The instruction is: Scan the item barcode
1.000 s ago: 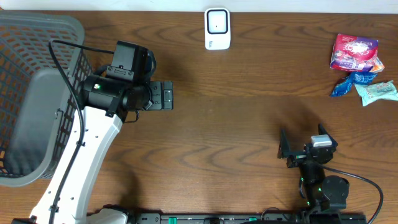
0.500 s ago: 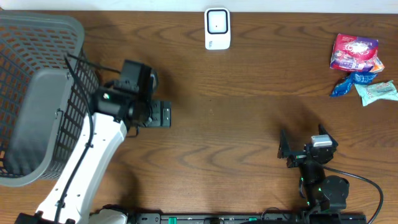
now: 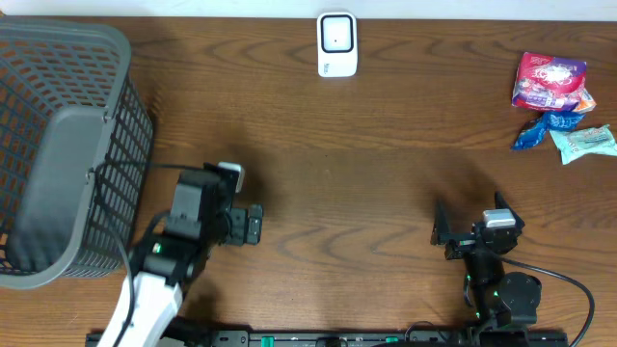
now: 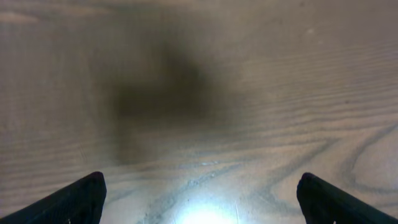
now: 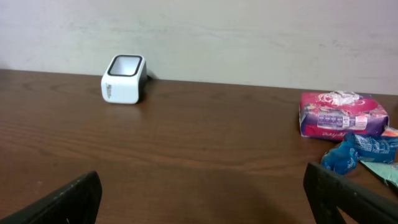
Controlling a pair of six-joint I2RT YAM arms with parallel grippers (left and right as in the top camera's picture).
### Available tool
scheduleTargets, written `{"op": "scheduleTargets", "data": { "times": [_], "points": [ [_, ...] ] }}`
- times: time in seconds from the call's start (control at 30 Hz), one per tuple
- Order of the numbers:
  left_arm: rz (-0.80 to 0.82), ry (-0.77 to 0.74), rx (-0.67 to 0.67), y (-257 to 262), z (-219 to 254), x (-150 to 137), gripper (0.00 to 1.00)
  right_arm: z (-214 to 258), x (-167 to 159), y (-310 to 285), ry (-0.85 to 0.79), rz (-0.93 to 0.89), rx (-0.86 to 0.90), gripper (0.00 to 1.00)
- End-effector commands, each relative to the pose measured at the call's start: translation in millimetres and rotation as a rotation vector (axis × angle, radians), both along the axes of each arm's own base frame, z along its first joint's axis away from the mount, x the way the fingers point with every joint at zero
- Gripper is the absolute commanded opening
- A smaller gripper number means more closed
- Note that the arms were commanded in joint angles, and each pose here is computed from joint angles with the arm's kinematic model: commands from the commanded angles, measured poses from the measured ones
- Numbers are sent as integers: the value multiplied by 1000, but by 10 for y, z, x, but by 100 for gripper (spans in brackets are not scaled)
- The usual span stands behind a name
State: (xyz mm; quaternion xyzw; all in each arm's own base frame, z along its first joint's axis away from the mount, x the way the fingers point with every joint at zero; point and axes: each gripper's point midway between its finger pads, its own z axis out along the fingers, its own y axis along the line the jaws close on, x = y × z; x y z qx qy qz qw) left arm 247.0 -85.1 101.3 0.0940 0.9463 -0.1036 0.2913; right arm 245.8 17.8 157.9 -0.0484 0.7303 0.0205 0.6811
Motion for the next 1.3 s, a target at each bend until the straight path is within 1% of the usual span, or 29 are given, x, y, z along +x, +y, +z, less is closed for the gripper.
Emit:
{"op": "scheduleTargets", "data": {
  "times": [0.0, 0.13, 0.27, 0.53, 0.7, 0.93, 1.13, 1.27],
  "points": [
    [-27, -93, -18, 11, 18, -92, 98, -3, -3, 5, -2, 2, -16, 99],
    [-26, -208, -46, 34, 24, -178, 98, -3, -3, 5, -2, 2, -16, 99],
    [-25, -318, -73, 35, 31, -176, 98, -3, -3, 5, -2, 2, -16, 99],
    [-2, -461, -91, 63, 152, -83, 98, -3, -3, 5, -2, 2, -16, 99],
    [40, -553, -103, 173, 251, -95, 98, -3, -3, 5, -2, 2, -16, 99],
    [112, -644, -119, 334, 211, -106, 98, -3, -3, 5, -2, 2, -16, 99],
    [140, -797, -137, 401, 388, -38, 98, -3, -3, 5, -2, 2, -16, 99],
    [175, -841, -128, 494, 487, -35, 98, -3, -3, 5, -2, 2, -16, 99]
  ]
}}
